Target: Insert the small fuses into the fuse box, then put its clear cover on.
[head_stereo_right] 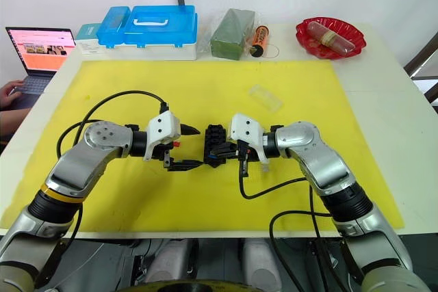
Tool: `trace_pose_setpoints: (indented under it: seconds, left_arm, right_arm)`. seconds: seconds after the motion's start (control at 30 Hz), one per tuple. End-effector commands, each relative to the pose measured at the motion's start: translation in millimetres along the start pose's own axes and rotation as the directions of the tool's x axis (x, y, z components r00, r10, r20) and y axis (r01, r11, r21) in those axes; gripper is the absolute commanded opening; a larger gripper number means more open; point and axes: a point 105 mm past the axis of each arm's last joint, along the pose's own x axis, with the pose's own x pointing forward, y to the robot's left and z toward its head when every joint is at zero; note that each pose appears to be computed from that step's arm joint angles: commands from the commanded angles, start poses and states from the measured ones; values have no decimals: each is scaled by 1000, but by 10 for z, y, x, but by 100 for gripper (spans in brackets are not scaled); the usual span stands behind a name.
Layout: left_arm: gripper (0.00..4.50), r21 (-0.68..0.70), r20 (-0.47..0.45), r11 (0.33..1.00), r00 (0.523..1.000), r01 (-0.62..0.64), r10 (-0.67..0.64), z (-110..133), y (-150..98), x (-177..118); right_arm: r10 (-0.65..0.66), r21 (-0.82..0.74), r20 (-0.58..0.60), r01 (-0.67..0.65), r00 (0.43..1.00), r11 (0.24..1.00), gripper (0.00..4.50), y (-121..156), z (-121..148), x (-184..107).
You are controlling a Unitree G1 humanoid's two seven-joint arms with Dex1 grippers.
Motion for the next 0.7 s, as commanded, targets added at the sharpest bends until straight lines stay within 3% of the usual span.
trace_pose_setpoints:
  seconds: [0.03,0.23,0.37,0.7]
  left_arm:
    - [450,35,12,999,1000,-13,13,70,24,-17]
    - [450,32,12,999,1000,-16,15,67,26,-16]
    - [450,32,12,999,1000,-16,16,68,30,-15]
    - [450,34,13,999,1000,-12,11,68,23,-9]
  right_arm:
    - [-3,-19,83,4,997,1000,2,-11,233,-55]
    - [-3,-20,84,4,996,1000,2,40,244,-92]
    - [-7,-46,58,10,998,999,94,78,196,-91]
    - [-25,-116,-2,25,1000,993,94,114,40,-46]
